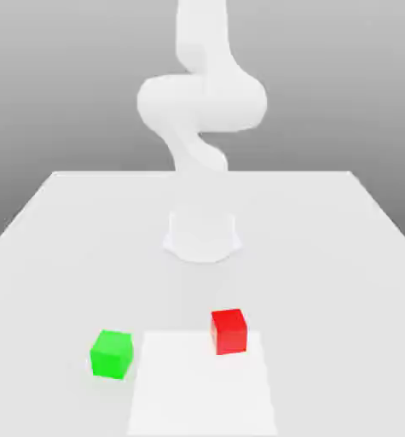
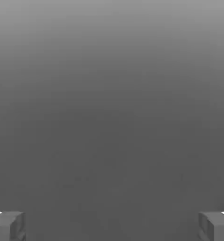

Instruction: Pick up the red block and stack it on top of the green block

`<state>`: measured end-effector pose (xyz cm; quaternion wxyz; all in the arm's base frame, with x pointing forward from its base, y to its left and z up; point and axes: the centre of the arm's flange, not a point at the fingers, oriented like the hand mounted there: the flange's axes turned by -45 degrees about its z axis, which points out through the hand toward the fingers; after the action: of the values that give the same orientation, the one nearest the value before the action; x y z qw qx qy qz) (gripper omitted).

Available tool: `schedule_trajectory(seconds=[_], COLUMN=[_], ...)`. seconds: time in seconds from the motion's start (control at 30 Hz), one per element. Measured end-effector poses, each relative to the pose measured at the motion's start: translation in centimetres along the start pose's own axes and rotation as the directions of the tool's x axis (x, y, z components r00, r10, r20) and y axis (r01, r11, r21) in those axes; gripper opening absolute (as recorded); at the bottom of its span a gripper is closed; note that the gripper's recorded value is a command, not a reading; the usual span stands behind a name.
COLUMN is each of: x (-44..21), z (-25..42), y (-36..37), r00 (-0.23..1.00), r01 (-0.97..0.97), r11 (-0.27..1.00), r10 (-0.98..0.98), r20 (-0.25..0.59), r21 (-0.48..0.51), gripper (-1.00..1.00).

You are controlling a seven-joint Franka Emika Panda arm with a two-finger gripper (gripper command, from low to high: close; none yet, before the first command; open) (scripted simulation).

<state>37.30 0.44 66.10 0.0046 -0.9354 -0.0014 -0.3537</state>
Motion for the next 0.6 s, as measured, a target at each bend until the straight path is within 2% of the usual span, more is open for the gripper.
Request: schedule_trajectory(seconds=[0.3,0.6], x=[-11.8,-32.3], z=[19.6,31.7], y=[-2.1,-3.6], r00=[0.942,0.758], r01=[0.062,0.126], r11=[0.997,0.987], r10=[-0.073,-0.160], r20=[0.327,0.632], r21=[0.042,0.099], gripper=[0.00,0.00])
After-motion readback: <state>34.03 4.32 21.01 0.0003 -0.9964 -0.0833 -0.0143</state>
